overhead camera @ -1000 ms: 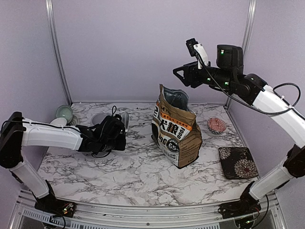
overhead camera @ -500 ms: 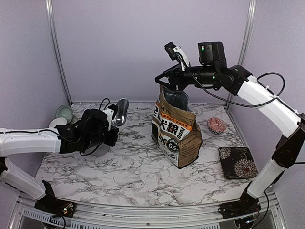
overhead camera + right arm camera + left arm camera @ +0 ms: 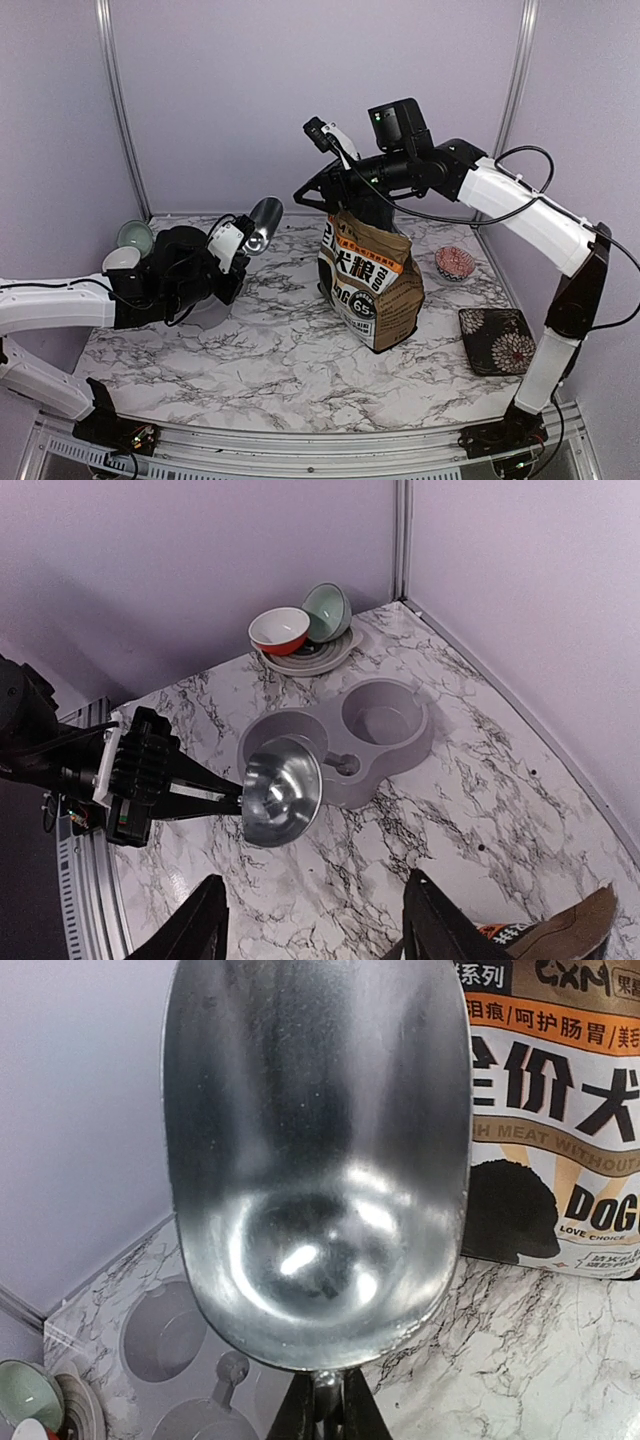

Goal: Serve the pet food
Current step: Pass from the left arm to the right

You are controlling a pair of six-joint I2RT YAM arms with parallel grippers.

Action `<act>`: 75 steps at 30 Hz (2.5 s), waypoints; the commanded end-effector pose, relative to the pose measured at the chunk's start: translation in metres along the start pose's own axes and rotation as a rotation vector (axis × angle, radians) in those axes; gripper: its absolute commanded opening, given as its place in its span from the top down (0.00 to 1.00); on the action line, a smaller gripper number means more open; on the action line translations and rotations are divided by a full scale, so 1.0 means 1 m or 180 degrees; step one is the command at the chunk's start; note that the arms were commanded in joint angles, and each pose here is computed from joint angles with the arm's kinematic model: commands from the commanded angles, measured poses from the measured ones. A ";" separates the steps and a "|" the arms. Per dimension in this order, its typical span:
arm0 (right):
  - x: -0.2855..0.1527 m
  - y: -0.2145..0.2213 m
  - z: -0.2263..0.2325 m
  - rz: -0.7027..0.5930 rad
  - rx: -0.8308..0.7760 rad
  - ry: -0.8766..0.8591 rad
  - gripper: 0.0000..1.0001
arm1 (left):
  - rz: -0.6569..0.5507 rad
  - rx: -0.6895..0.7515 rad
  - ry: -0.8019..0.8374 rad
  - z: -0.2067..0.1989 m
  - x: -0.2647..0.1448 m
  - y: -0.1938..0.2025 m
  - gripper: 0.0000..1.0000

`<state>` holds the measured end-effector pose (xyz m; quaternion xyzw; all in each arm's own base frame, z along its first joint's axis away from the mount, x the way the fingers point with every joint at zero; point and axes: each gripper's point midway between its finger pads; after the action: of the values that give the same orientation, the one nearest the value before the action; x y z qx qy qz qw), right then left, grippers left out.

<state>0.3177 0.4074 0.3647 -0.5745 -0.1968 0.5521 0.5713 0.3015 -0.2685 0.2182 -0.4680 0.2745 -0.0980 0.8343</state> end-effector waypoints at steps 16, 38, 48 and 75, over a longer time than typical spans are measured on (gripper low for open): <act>0.047 0.022 0.009 0.0417 0.0530 -0.0495 0.66 | -0.0496 0.1062 -0.0223 0.002 -0.016 -0.019 1.00; 0.046 0.050 0.004 0.0877 0.0466 -0.0400 0.77 | -0.0436 0.1281 -0.0387 0.000 -0.013 -0.023 1.00; 0.044 0.057 0.006 0.0948 0.0414 -0.0394 0.77 | -0.0494 0.1384 -0.0368 -0.007 -0.018 -0.030 1.00; 0.043 0.068 0.013 0.1051 0.0377 -0.0472 1.00 | -0.0379 0.1552 -0.0488 -0.009 -0.015 -0.028 0.84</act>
<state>0.3120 0.4262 0.2831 -0.5444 -0.0963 0.6678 0.4984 0.2841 -0.2794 0.2142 -0.2467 0.1851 -0.1655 0.9367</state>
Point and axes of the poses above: each gripper's point midway between its finger pads, its own x axis out along the fingers, its own z axis along the line the jaws close on, y = z × x, and after that the axes turned 10 degrees about x, right-handed
